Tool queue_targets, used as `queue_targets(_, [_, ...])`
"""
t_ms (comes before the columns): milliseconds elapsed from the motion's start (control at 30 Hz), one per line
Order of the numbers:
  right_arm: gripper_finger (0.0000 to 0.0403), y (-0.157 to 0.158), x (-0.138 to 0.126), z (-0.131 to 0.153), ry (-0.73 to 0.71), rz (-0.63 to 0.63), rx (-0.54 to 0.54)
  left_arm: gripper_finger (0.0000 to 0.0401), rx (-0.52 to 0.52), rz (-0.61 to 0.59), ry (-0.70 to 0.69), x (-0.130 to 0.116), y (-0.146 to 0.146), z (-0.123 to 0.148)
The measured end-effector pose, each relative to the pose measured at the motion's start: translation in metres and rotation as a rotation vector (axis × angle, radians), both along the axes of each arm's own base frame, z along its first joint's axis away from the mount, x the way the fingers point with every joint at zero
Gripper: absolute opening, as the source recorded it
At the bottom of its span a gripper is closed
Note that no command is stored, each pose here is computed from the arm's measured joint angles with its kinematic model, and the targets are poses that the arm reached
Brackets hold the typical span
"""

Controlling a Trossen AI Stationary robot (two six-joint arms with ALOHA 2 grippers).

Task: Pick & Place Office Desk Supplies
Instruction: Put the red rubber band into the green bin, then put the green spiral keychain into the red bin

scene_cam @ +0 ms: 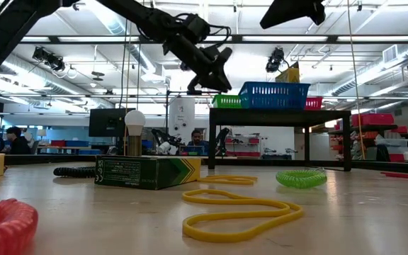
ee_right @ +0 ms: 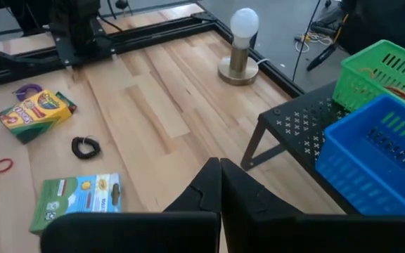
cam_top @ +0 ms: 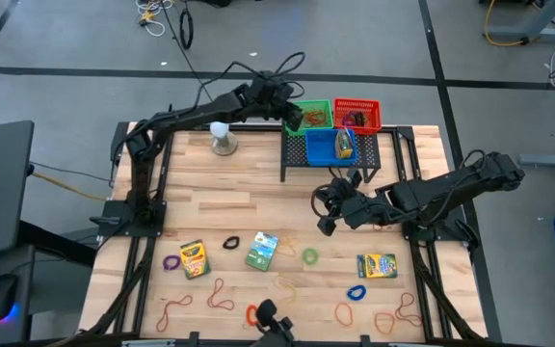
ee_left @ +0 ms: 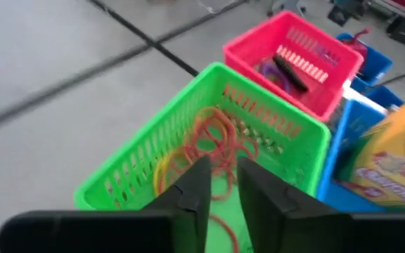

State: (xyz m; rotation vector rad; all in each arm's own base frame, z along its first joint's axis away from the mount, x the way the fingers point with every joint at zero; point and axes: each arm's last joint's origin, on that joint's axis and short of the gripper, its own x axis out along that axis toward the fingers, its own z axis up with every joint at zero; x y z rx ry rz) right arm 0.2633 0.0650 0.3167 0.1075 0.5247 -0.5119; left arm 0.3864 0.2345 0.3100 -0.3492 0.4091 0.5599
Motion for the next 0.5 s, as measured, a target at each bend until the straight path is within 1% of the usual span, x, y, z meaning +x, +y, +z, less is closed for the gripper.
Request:
queue_targets(133, [0.0,0.0,0.0,0.0,-0.001,0.0,0.0,0.0124,-0.031,-0.001,0.003,-0.007,0.004,0.017])
queue_targets(267, [0.0,0.0,0.0,0.0,-0.002,-0.001,0.003,0.0162,-0.033,0.003,0.037,-0.011,0.006,0.024])
queue_targets(333, [0.0,0.0,0.0,0.0,-0.002,-0.001,0.004,0.0175,-0.013,-0.015,0.072,-0.015,0.007,0.03])
queue_targets(400, [0.0,0.0,-0.002,0.002,-0.007,0.003,0.01,0.0176,0.001,-0.036,0.11,-0.02,0.003,0.041])
queue_targets(433, [0.0,-0.001,-0.003,0.004,-0.013,0.009,0.017,0.017,0.003,-0.042,0.127,-0.025,0.001,0.047])
queue_targets(500, [0.0,-0.002,-0.009,0.009,-0.026,0.021,0.031,0.0143,0.016,-0.062,0.152,-0.033,-0.009,0.059])
